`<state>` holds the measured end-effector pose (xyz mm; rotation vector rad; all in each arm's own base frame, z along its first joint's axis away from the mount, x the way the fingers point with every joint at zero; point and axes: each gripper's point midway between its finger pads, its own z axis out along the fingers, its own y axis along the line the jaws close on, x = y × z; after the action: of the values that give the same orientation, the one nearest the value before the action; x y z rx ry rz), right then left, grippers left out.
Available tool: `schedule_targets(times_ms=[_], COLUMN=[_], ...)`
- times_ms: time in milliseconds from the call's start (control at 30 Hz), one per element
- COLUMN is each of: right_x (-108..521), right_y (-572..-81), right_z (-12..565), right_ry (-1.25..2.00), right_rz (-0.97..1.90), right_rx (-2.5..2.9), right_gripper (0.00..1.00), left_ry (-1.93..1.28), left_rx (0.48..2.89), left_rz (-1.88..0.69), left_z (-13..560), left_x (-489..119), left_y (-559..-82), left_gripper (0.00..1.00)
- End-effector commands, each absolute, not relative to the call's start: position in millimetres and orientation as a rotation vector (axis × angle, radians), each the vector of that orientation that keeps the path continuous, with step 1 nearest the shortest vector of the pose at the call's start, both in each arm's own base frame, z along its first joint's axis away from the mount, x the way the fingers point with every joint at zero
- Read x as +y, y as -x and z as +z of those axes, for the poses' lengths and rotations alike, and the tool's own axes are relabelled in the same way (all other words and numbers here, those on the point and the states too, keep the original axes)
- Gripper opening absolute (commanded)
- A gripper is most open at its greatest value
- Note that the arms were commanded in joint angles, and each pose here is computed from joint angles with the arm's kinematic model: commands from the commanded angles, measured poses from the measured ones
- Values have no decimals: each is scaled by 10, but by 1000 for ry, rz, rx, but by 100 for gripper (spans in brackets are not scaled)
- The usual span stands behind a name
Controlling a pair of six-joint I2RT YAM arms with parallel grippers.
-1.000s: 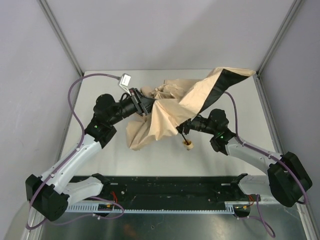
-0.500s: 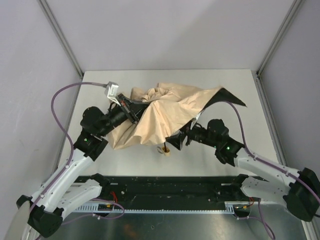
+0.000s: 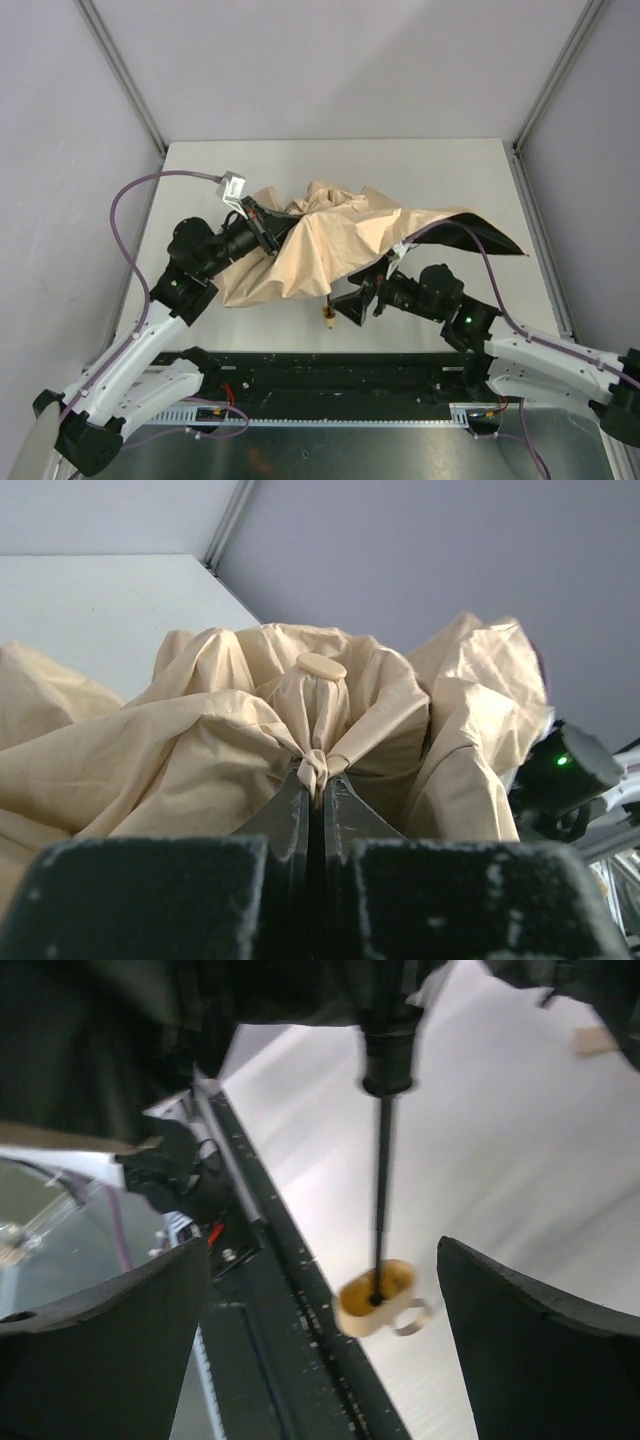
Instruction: Put away the umbrella
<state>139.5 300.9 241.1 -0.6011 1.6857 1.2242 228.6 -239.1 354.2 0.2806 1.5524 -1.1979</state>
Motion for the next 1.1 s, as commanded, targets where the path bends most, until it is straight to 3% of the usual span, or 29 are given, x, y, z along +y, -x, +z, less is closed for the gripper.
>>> schedule_targets(times_ms=[0,167,233,400,533,633,767,933,1067], right_x=[2927,3249,3354,3222,2979,2679,2453,2676,2972], right_y=[-2017,-1869,-1649,-1375,-1382,-1620,-1632,-1364,-1322], right_z=[2302,2083,2071,2354,2302,2194,2756,3739,4126], right_ry=[380,771,1006,1136,1072,868,634,510,461], right_rz=[1046,1148,1207,1291,1246,1036,1066,1377,1470], right_rx=[1716,1643,1574,1470,1593,1763,1656,1315,1139], right_gripper=[99,98,92,95,97,96,98,77,67], left_ry=[-19,-147,-182,-133,-123,-182,-297,-395,-459], left_rx=[1249,1206,1217,1254,1254,1221,1189,1159,1117], left_rz=[-1102,-1377,-1438,-1318,-1203,-1087,-965,-951,-977], left_z=[4509,4871,4908,4751,4682,4690,4606,4429,4347], left_x=[-1850,-2112,-2177,-2048,-1962,-1905,-1887,-1964,-2023], left_y=[-2531,-2109,-2034,-2221,-2374,-2419,-2408,-2363,-2263], left_gripper=[0,0,0,0,0,0,0,0,0])
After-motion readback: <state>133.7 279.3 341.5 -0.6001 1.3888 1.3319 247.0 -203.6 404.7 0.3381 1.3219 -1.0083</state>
